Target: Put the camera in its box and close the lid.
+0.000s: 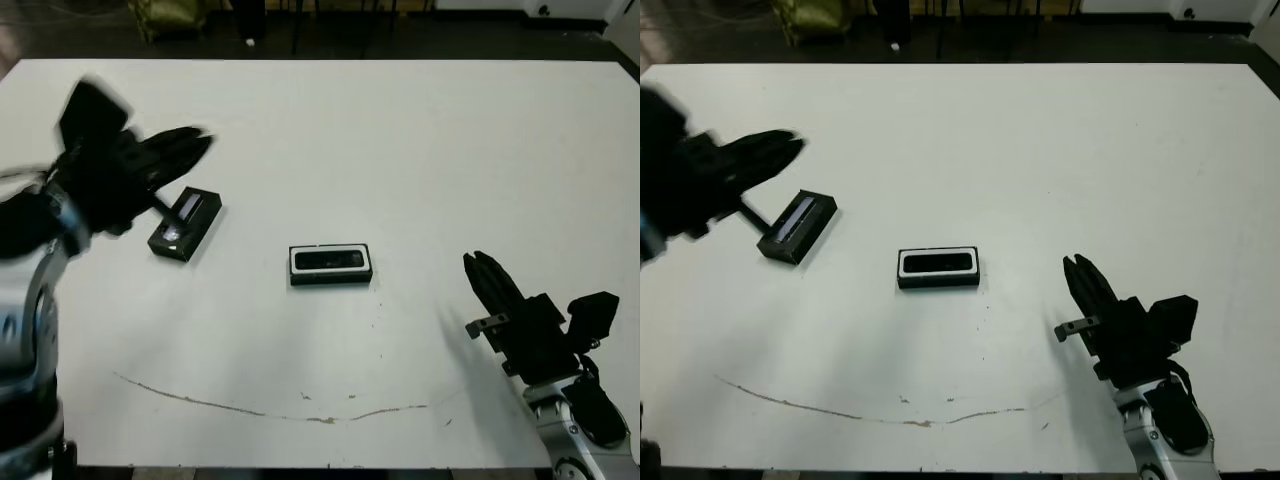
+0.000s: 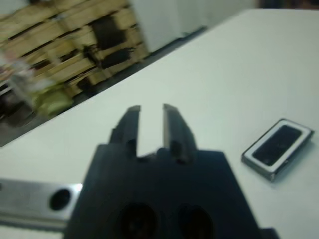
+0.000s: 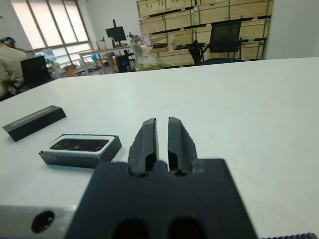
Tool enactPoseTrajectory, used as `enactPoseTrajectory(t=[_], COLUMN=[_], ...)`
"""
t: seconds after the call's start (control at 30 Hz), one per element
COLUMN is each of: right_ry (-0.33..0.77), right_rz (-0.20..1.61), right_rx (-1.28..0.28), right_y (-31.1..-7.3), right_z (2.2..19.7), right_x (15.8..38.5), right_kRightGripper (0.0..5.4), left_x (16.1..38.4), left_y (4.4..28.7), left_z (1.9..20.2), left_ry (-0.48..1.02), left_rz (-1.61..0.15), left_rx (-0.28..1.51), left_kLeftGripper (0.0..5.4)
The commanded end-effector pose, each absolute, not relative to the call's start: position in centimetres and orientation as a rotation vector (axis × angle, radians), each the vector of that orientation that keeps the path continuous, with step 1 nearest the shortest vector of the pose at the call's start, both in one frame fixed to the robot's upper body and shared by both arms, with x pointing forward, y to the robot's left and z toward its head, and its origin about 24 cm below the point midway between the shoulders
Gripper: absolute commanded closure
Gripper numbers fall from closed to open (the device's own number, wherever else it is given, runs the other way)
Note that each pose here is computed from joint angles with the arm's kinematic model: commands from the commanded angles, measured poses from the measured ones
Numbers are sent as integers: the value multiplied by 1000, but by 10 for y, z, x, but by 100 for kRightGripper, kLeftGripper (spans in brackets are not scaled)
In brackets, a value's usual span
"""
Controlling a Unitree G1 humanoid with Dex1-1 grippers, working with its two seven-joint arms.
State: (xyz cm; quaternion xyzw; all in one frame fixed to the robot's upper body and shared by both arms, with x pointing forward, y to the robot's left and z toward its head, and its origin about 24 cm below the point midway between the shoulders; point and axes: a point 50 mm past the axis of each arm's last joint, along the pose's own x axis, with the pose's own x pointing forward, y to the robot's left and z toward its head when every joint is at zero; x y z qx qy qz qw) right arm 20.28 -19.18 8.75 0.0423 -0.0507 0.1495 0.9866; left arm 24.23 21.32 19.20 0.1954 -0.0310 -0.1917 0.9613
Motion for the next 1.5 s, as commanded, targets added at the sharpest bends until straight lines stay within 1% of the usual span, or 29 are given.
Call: enactPoseTrajectory(t=[0.03,0.27,0.37,0.47,0.57,0.7,0.93,1.37,1.5], right_ry=[-72,-71,-73,-71,-59,-67,-67,-41,-29], right_rz=[281,277,279,282,276,285,297,283,279], right_rx=[91,96,88,77,72,102,114,104,95], right_y=[-192,-191,-191,-192,-192,-194,-194,-193,-195], right_z=[84,83,83,84,82,76,75,79,77], right_x=[203,204,204,203,203,204,203,201,201], right_kRightGripper=[540,540,540,540,540,540,540,540,540], left_x=[236,233,234,236,240,243,248,262,267], left_y=[220,220,218,217,217,218,221,239,244], left_z=[169,125,110,99,94,91,93,99,97], left_ry=[-32,-47,-34,-5,15,21,4,2,46], left_rz=[-375,-329,-328,-338,-349,-344,-329,-246,-206], left_rx=[363,237,197,182,157,119,84,129,155], left_kLeftGripper=[364,204,132,60,1,1,1,1,1])
